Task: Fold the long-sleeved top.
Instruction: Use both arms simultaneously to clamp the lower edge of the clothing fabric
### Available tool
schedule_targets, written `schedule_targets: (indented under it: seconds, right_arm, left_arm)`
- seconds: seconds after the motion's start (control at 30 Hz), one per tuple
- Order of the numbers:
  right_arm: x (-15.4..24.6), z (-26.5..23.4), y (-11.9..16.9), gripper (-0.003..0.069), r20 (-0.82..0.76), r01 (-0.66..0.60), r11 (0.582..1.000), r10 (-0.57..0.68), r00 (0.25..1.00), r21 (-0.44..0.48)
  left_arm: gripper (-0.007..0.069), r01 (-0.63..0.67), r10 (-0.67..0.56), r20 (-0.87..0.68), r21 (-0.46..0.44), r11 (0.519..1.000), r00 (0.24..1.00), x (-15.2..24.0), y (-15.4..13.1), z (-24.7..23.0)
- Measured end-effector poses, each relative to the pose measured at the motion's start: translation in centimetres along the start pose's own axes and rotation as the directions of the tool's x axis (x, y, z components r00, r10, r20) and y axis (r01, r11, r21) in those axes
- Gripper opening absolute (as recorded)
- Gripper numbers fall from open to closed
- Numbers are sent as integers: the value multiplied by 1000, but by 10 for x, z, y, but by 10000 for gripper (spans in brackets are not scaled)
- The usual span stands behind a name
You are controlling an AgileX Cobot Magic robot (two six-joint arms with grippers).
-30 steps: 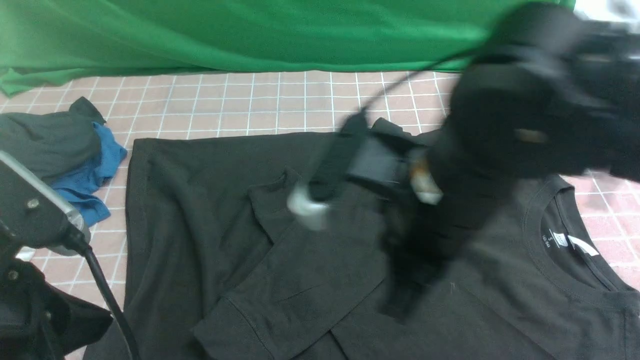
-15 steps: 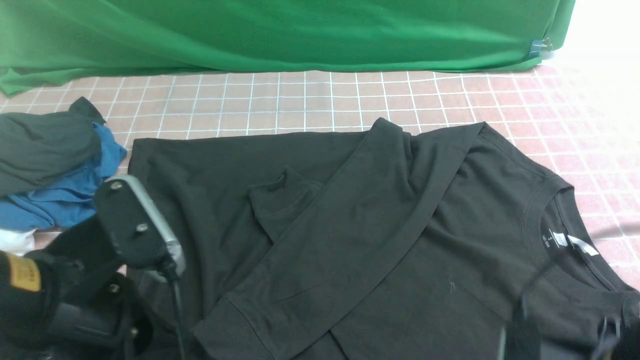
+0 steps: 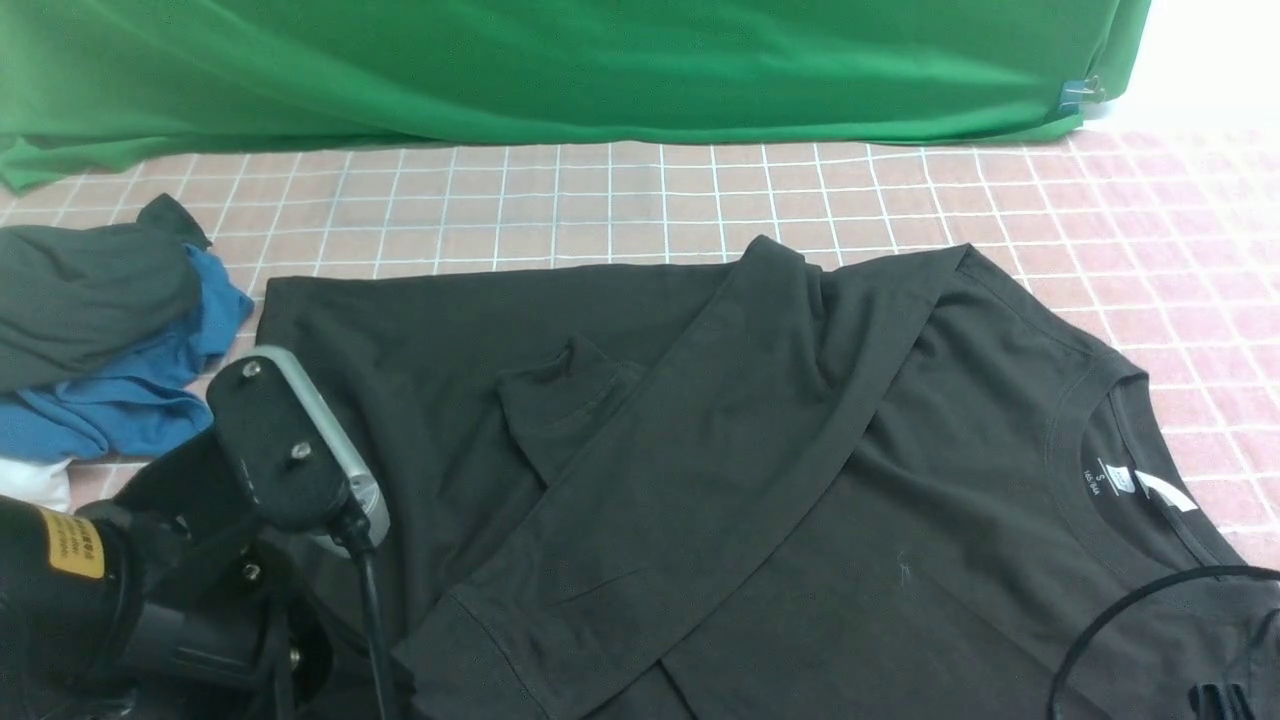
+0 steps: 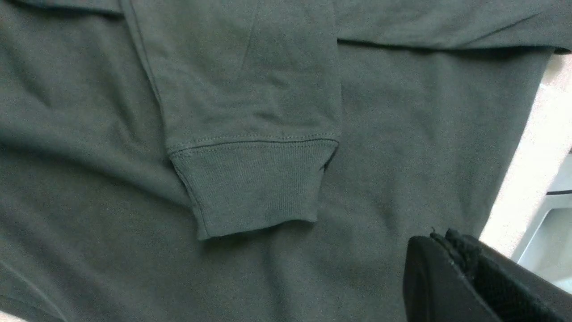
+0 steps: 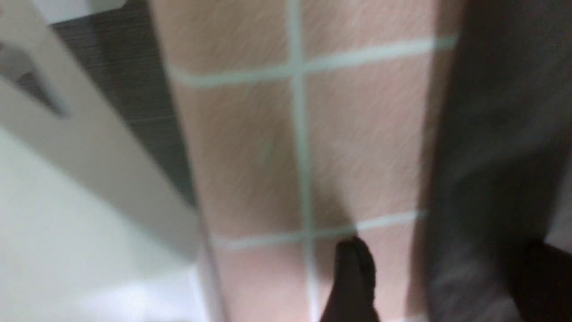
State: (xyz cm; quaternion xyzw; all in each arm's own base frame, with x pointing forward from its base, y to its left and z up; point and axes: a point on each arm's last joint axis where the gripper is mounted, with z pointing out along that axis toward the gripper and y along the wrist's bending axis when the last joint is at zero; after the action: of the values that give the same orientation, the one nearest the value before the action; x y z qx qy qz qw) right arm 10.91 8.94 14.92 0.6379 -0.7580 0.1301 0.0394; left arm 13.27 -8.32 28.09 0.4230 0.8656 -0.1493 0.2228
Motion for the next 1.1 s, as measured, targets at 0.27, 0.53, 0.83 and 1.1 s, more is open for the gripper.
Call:
schedule_targets:
  seconds: [0.27,0.53,0.83,1.1]
  right_arm:
    - [-13,-2,-11,488,-92,-110,994,108,990,-17]
    - [-22,-34,-27,407,50,-379,924,377,925,49]
    - [-6,-64,-25,336,269,-444,894,414,869,57]
    - [4,-84,-22,335,432,-485,874,422,797,39]
  left_arm:
    - [18,-236,234,-40,-26,972,971,-1,-8,4]
    - [23,-385,388,-143,49,922,910,20,-11,26]
    - [310,-475,518,-268,212,854,812,65,-14,63]
    - [527,-519,580,-348,258,815,737,85,-6,89]
